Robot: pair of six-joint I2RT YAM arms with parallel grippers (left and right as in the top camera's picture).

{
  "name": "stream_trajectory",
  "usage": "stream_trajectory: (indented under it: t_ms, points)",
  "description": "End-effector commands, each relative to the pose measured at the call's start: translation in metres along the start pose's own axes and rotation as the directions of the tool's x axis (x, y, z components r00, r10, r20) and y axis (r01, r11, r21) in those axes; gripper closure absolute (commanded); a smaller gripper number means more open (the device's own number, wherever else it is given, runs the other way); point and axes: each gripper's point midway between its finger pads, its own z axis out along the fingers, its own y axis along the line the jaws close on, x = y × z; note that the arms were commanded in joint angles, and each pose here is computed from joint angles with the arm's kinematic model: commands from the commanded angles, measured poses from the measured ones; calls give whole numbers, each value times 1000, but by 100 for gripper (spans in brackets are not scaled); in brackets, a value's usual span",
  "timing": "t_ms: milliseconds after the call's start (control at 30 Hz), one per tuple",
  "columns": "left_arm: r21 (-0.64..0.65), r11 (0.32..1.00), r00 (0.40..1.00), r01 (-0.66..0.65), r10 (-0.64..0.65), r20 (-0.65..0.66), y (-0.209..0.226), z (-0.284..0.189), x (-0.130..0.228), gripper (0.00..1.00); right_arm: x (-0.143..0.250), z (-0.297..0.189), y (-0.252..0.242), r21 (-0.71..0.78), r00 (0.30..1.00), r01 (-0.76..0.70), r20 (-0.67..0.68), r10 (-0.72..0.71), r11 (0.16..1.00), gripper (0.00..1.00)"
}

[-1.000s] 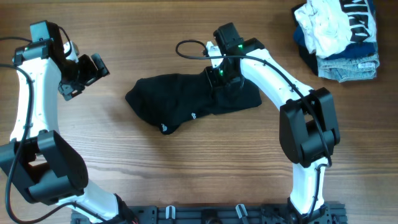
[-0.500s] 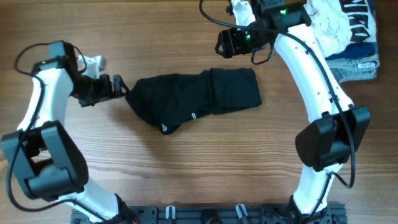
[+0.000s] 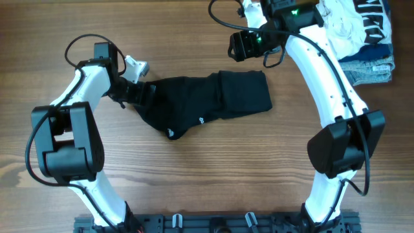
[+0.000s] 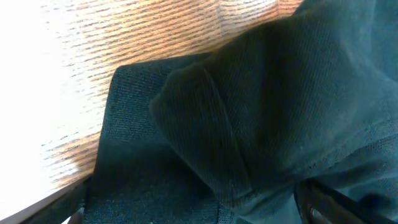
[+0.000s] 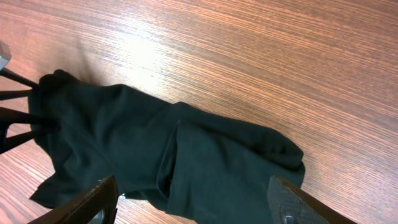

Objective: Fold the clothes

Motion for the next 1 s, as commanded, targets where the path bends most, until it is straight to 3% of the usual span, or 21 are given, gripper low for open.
stream_trajectory:
  t_ms: [0, 133, 200, 267, 467, 800, 967]
  points:
    - [110, 986, 988, 123, -112, -105, -19, 19, 25, 0, -4, -5, -7, 23, 1000, 11, 19, -12, 1000, 23]
    - [312, 928, 973, 205, -161, -163, -60, 9, 35, 17, -8, -5, -7, 23, 999, 10, 35, -11, 1000, 24]
    - [352, 902, 960, 249, -184, -209, -71, 3, 42, 51, -9, -5, -7, 23, 999, 7, 39, -8, 1000, 26]
    - [351, 897, 952, 270, -194, -237, -73, 1, 48, 96, -10, -5, -7, 23, 999, 8, 40, -9, 1000, 27]
    - [234, 869, 894, 435, -385, -231, -31, -14, 46, 96, -5, 0, -8, 20, 999, -38, 23, 38, 999, 30]
    - [-48, 888, 889, 457, -457, 15, 45, -92, 28, 96, 16, 30, 6, -93, 994, -72, -92, 63, 993, 55]
    - [-110, 835, 842, 539, -537, 53, 61, -115, 27, 96, 21, 33, 6, -92, 991, -75, -113, 65, 993, 62]
